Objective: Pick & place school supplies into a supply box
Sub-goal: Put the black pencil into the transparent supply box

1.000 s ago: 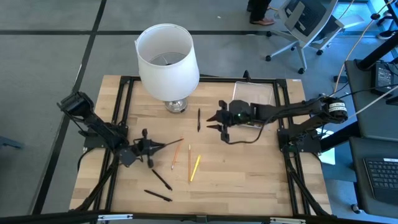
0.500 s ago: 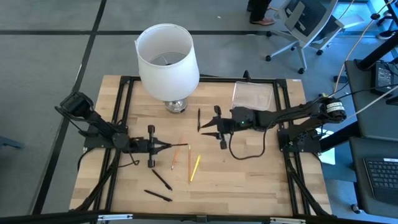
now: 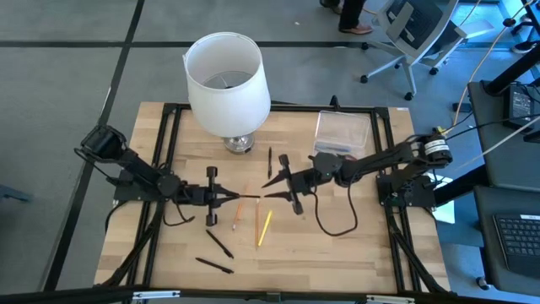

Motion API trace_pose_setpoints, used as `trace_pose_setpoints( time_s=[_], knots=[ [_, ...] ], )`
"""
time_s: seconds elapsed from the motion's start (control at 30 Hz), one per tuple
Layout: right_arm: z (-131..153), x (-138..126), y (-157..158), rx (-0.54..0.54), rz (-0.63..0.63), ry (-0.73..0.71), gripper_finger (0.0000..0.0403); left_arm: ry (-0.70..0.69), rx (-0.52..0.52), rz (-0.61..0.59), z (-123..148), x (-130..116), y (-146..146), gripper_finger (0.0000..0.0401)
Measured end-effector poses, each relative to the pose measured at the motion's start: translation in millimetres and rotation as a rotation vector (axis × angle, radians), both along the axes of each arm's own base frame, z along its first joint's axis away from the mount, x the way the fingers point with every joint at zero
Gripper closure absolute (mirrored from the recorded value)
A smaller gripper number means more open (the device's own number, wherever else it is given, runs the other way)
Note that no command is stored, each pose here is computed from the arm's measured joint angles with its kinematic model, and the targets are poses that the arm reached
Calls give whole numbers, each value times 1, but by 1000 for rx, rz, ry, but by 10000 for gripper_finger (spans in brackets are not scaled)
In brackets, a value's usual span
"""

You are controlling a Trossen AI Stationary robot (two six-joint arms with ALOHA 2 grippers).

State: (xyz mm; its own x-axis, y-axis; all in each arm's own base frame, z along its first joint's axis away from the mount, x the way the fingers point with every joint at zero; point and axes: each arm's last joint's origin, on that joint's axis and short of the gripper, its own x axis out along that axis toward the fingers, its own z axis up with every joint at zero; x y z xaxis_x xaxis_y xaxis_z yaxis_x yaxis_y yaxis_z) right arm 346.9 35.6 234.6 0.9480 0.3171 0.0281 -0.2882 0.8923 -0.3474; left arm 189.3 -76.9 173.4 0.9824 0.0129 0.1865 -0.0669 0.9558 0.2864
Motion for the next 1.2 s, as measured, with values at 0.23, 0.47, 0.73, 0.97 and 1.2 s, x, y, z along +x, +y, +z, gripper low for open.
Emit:
trace_pose_setpoints(
  time_s=[0.23,0.47,0.73,0.97,1.2],
  knots=[
    [-2,8,2,4,49,-53,274,-15,8,-14,7,11,4,390],
    [5,24,5,4,81,-83,274,4,22,-3,8,18,9,391],
    [6,26,5,3,80,-62,299,4,22,-6,8,18,9,390],
    [5,26,5,-1,73,-61,360,5,21,-9,8,18,9,386],
    [4,26,5,-1,70,-39,375,52,40,-15,4,19,9,364]
  ],
)
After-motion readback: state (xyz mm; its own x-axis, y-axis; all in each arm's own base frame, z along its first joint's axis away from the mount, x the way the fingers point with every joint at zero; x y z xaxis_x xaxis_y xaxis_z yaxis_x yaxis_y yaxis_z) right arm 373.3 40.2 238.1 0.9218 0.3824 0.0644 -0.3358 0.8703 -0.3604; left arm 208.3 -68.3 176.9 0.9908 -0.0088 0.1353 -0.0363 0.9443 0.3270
